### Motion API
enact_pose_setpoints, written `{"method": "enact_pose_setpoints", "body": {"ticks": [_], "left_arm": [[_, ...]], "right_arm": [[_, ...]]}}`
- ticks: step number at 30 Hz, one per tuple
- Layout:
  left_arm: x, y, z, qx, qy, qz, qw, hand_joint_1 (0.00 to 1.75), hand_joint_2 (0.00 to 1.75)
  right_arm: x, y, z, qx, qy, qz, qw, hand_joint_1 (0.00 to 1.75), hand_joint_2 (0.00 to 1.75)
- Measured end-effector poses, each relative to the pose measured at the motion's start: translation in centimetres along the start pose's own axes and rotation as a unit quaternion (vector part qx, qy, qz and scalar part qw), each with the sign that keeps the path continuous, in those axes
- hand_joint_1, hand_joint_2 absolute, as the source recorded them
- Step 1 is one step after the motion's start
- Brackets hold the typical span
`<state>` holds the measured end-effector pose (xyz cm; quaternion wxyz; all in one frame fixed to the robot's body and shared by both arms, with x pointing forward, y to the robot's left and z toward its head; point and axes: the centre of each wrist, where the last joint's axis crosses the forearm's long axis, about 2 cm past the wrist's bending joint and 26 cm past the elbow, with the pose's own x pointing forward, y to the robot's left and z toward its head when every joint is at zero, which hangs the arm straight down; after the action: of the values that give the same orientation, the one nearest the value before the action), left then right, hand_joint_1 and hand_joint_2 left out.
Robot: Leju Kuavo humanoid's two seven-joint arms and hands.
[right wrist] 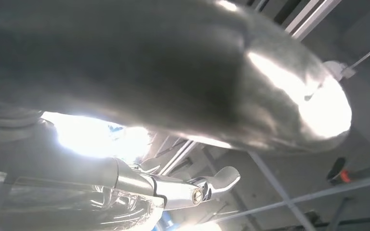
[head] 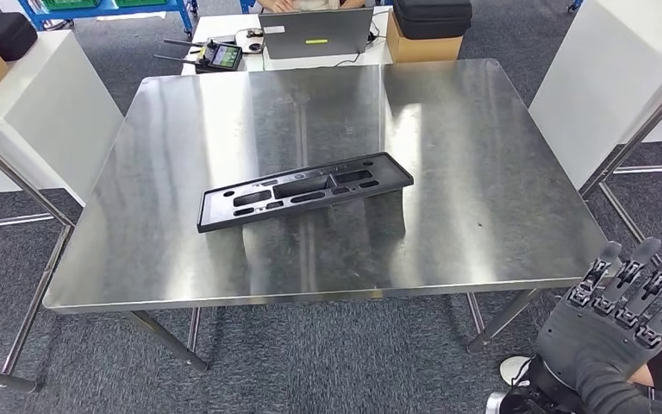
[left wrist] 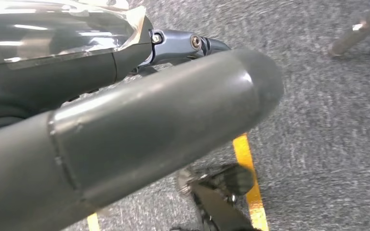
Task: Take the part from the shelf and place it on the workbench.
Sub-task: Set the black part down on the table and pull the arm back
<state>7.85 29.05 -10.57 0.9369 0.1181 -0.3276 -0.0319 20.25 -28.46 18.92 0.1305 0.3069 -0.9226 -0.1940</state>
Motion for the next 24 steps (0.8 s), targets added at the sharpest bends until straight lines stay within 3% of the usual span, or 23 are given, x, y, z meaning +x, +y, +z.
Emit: {"method": "enact_pose_setpoints", "body": {"ticks": [24], "left_arm": [[-0.5,-0.3,0.4,-0.002,-0.002,0.013,1.000,0.00,0.00]], "right_arm": [[0.5,-0.5,1.5,-0.041,0.038,0.029,0.998,0.00,0.00]]}}
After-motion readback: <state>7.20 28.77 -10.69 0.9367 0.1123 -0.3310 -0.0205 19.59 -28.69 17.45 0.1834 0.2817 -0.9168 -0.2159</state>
